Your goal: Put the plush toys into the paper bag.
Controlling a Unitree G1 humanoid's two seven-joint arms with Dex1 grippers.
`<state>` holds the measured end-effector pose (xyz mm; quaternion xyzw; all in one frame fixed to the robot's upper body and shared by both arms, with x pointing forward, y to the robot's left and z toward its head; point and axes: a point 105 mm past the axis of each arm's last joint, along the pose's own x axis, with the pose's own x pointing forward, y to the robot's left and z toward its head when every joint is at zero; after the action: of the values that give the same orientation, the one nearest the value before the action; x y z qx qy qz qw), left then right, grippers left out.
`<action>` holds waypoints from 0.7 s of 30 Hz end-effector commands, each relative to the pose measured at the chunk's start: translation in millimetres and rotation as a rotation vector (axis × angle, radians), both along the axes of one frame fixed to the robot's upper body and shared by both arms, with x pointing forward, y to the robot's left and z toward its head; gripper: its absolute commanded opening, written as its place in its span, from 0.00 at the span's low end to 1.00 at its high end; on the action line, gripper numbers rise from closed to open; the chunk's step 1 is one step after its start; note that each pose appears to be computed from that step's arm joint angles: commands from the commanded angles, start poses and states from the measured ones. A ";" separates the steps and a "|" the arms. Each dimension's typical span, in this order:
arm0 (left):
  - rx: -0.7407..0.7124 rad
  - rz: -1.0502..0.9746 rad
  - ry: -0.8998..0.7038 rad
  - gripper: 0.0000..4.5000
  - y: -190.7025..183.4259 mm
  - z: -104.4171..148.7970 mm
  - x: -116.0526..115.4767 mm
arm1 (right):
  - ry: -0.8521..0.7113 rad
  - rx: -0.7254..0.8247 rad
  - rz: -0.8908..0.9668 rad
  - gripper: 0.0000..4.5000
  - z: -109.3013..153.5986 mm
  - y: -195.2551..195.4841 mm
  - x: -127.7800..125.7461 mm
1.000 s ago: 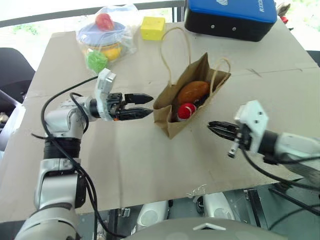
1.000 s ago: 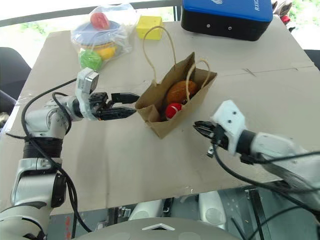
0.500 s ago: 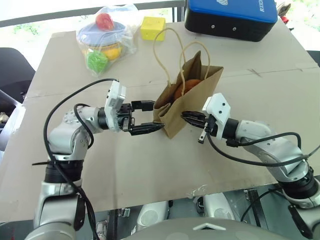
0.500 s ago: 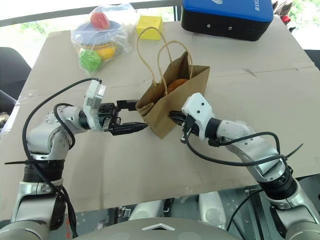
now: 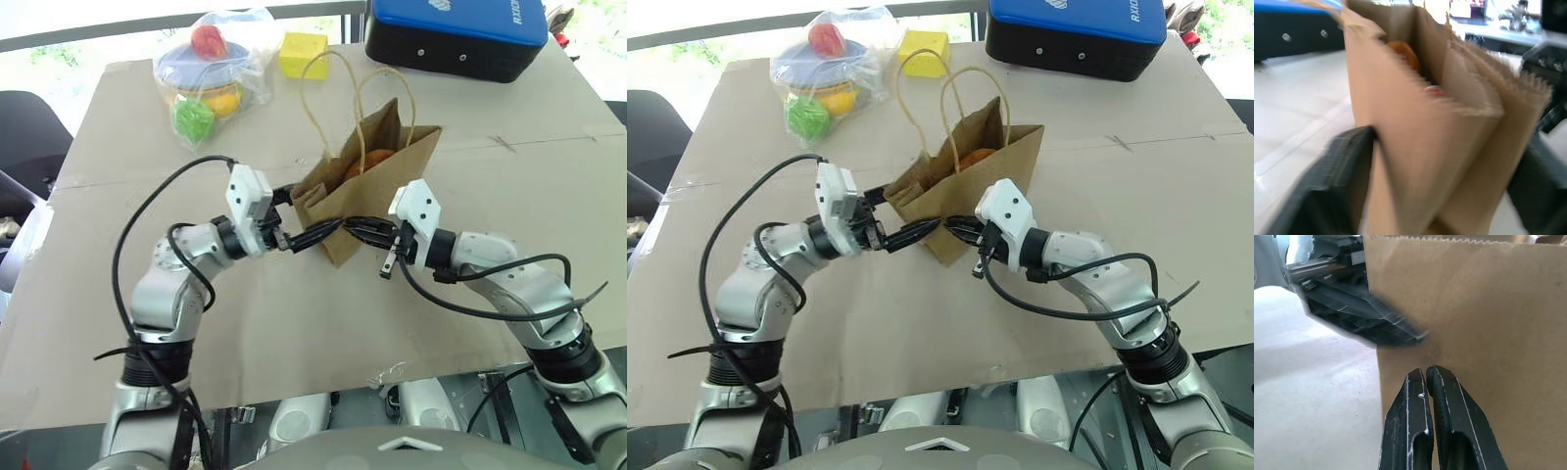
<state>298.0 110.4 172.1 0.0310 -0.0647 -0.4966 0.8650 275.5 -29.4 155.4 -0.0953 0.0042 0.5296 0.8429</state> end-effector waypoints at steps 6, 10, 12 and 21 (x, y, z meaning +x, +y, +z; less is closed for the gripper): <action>-0.045 -0.028 -0.132 0.00 -2.7 17.8 7.3 | -0.161 0.023 -0.104 0.00 21.3 -28.2 -13.8; -0.003 -0.147 -0.178 0.00 -4.3 22.4 20.7 | -0.268 -0.088 -0.206 0.06 21.2 -65.0 -25.3; 0.024 -0.253 -0.185 0.00 -6.1 23.7 24.5 | -0.247 -0.112 -0.228 0.19 19.8 -83.4 -37.8; 0.077 -0.501 -0.153 0.00 -9.5 24.1 55.7 | -0.208 -0.280 -0.407 0.98 28.2 -163.7 -79.7</action>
<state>352.7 102.5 199.2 0.0862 -0.1202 -0.6785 0.7196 202.1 -193.8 165.6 -0.2388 0.0421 0.3289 0.9127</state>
